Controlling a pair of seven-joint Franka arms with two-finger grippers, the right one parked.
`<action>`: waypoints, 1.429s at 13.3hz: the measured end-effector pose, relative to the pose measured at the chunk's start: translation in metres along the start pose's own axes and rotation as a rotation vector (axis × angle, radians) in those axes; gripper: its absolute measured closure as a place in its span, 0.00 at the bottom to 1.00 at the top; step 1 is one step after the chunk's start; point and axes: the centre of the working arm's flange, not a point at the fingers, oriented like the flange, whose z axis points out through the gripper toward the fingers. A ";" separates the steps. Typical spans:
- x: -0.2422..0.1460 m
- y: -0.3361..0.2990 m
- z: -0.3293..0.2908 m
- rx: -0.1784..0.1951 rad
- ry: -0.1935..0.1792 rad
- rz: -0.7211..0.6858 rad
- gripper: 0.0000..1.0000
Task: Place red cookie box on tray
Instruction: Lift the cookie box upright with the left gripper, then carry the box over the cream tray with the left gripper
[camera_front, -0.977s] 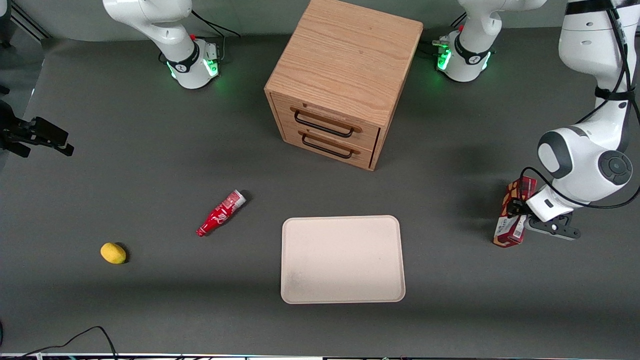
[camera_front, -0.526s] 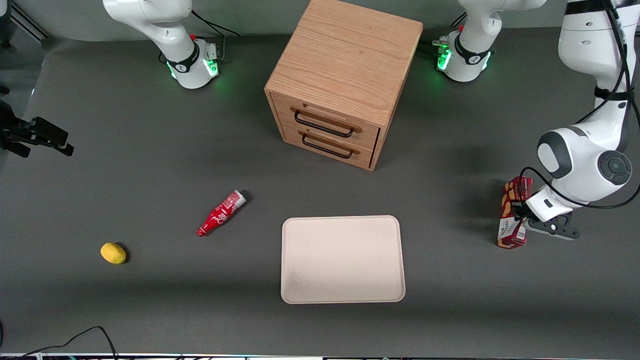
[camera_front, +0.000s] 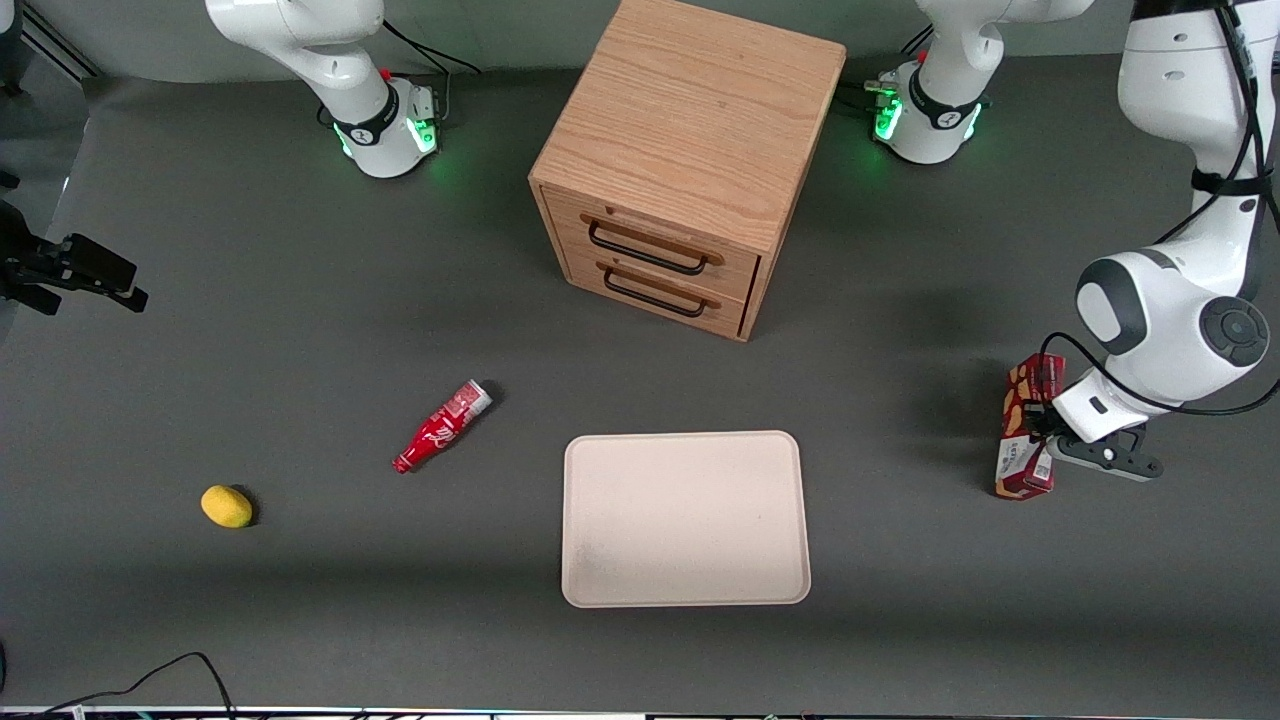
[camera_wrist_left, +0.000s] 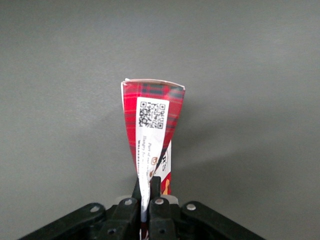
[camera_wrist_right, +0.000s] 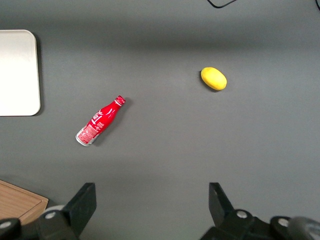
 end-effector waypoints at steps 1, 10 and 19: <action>0.002 0.005 -0.021 -0.025 -0.014 0.006 0.94; 0.020 0.014 -0.244 -0.066 -0.179 0.021 0.94; 0.081 0.139 -0.257 -0.066 -0.214 -0.110 0.94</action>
